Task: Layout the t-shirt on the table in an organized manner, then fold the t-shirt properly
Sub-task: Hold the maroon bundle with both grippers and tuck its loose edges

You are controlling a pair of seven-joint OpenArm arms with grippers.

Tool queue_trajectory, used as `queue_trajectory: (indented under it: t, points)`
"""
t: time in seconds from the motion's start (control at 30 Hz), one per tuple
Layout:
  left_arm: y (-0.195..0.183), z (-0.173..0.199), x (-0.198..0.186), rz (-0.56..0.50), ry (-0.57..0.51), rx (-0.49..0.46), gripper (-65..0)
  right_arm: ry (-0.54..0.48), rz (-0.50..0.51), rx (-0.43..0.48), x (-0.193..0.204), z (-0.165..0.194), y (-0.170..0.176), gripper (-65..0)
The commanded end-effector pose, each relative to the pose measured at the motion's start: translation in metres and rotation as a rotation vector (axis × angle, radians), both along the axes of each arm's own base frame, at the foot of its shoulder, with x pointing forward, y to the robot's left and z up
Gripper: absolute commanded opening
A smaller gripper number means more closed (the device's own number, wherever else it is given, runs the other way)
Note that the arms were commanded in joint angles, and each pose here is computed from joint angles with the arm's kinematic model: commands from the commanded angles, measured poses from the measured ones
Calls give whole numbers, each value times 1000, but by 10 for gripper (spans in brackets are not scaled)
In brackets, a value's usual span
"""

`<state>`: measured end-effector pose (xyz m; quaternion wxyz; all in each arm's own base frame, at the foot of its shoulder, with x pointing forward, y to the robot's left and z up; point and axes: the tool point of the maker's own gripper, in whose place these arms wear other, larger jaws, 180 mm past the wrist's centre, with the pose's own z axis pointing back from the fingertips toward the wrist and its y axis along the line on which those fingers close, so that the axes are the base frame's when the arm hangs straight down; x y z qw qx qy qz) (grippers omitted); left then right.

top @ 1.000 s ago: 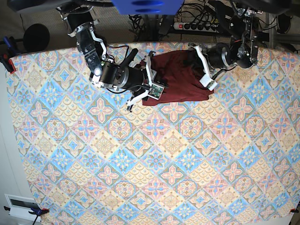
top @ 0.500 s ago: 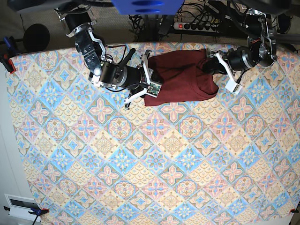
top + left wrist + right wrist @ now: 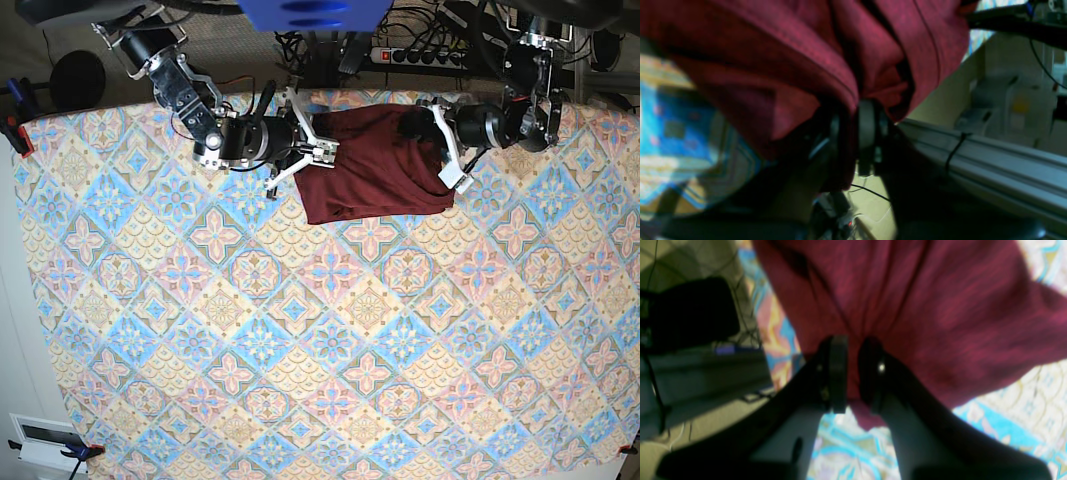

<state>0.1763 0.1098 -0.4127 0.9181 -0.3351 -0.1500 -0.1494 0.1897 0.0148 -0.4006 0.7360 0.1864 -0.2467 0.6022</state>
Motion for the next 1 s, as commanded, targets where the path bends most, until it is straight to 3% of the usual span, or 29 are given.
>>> queue_trajectory:
  t: [0.0,0.23,0.37,0.5,0.67,0.73,0.97]
  points:
    - [7,4,5,0,-20,17,-516,-42,3,8,9,11,-3,-556]
    - [15,6,4,-15,-23,35,-463,-140,23,60,16,44,3,-556]
    - [26,3,-3,-21,-6,62,-460,-166,-46,62,35,50,-9,-556]
    - [21,12,-1,-22,-19,23,-460,-179,-77,115,44,61,4,-556]
    - [38,26,5,82,-37,-32,-458,-141,-95,140,44,54,15,-556]
    - [46,27,2,120,-27,-35,-424,-137,-98,137,46,52,15,-556]
    - [64,26,-9,185,-13,-28,-194,-218,-93,143,74,72,15,-556]
